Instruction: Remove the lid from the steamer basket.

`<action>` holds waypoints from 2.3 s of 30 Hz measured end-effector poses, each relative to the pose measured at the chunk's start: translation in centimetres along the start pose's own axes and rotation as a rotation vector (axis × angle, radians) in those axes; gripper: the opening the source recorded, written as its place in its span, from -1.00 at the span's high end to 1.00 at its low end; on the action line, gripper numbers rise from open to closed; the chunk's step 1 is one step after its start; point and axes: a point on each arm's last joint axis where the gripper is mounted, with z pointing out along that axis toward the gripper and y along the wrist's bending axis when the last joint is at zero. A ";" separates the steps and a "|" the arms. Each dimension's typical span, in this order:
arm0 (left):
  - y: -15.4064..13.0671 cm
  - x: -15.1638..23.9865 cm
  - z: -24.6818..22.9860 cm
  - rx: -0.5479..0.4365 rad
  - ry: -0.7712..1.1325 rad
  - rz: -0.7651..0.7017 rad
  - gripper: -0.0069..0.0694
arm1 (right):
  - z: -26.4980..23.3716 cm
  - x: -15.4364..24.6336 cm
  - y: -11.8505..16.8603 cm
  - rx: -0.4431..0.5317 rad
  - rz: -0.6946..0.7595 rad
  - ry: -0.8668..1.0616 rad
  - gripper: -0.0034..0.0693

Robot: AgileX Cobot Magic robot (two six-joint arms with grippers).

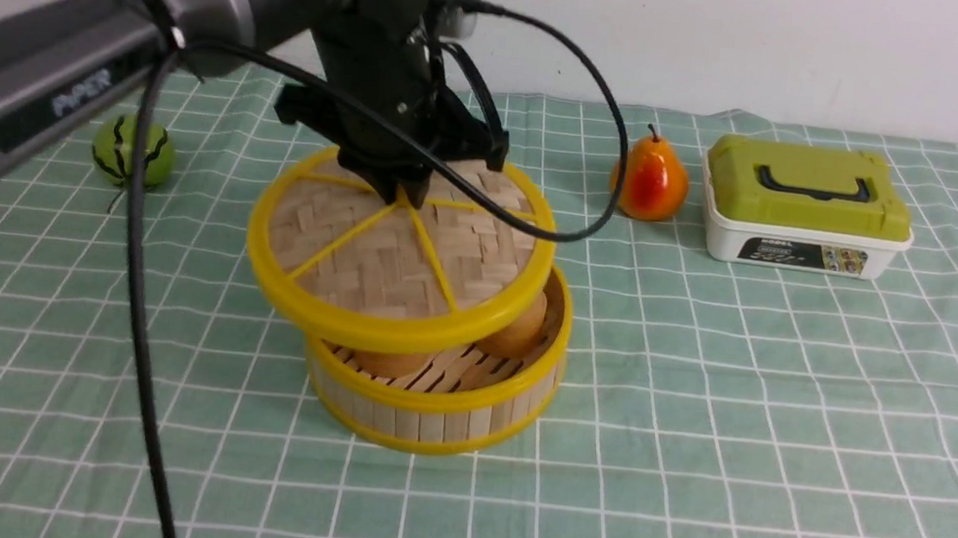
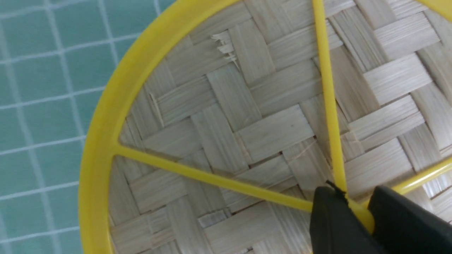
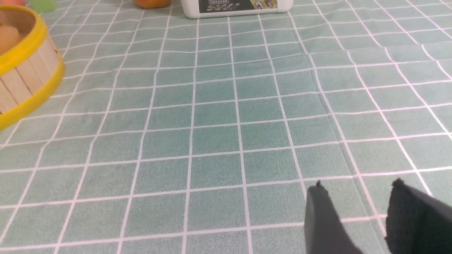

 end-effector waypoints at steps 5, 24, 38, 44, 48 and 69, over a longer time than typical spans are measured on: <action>1.7 0.1 -5.3 -0.073 -0.063 0.009 0.53 | 0.0 0.0 0.0 0.000 0.000 0.000 0.24; 13.5 12.2 1.2 -0.329 0.182 -0.375 0.53 | 0.0 0.0 0.0 0.000 0.000 0.000 0.24; 12.8 13.2 9.2 -0.259 0.185 -0.365 0.53 | 0.0 0.0 0.0 0.000 0.000 0.000 0.24; 12.8 13.4 9.2 -0.271 0.197 -0.418 0.39 | 0.0 0.0 0.0 0.000 0.000 0.000 0.24; 12.8 12.8 8.5 -0.279 0.211 -0.422 0.21 | 0.0 0.0 0.0 0.000 0.000 0.000 0.24; 10.8 25.2 -21.0 0.190 -0.533 -0.247 0.85 | 0.0 0.0 0.0 0.000 0.000 0.000 0.24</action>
